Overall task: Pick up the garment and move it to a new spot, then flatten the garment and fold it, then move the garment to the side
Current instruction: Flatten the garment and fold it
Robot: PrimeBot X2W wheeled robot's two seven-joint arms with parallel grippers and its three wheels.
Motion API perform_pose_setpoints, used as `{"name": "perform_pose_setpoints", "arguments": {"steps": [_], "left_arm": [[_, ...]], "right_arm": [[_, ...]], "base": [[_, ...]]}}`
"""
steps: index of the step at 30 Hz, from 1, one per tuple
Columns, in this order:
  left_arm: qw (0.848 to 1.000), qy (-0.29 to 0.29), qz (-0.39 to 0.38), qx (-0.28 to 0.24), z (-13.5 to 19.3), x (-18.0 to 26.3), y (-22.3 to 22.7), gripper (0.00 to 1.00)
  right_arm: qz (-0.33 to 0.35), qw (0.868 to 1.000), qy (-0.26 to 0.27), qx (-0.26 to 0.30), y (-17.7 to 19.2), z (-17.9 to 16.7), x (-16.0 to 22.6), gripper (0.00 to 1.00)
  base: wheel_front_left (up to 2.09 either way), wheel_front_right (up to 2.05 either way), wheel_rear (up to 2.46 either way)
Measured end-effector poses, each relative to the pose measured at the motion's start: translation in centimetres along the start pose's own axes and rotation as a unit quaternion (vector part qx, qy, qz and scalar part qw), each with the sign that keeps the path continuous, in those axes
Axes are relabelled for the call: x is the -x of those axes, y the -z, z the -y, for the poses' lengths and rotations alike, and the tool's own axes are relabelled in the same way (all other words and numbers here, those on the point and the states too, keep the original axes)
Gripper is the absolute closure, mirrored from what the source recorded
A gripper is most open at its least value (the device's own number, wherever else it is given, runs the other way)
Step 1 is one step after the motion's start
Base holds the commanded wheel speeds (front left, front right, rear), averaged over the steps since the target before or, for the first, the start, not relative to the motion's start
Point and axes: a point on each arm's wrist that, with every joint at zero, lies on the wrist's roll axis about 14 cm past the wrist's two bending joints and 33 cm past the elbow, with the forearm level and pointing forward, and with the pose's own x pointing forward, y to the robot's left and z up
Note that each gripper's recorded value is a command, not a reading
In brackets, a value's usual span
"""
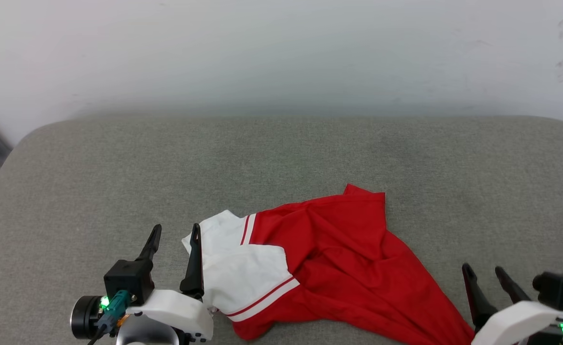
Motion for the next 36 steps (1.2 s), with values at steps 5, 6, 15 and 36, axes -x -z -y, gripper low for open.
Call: {"name": "perform_pose_setpoints", "arguments": {"steps": [5,6,15,36], "left_arm": [[1.000,-0.004,0.007,0.000,-0.3,0.0,-0.3,0.00],[1.000,-0.005,0.007,-0.001,-0.4,0.0,-0.4,0.00],[1.000,0.004,0.016,-0.002,-0.1,-0.9,-0.7,0.00],[1.000,-0.028,0.003,-0.004,-2.5,-5.3,2.4,0.00]], "right_arm": [[0.002,1.000,-0.023,0.007,-1.5,-1.4,-2.0,0.00],[-0.005,0.999,-0.030,0.009,-1.7,-1.9,-2.5,0.00],[-0.159,0.979,-0.103,0.071,-0.8,-5.7,-7.5,0.00],[-0.393,0.897,-0.155,0.132,7.7,-9.3,-16.5,0.90]], "base": [[0.00,0.00,0.00],[0.00,0.00,0.00],[0.00,0.00,0.00],[0.00,0.00,0.00]]}}
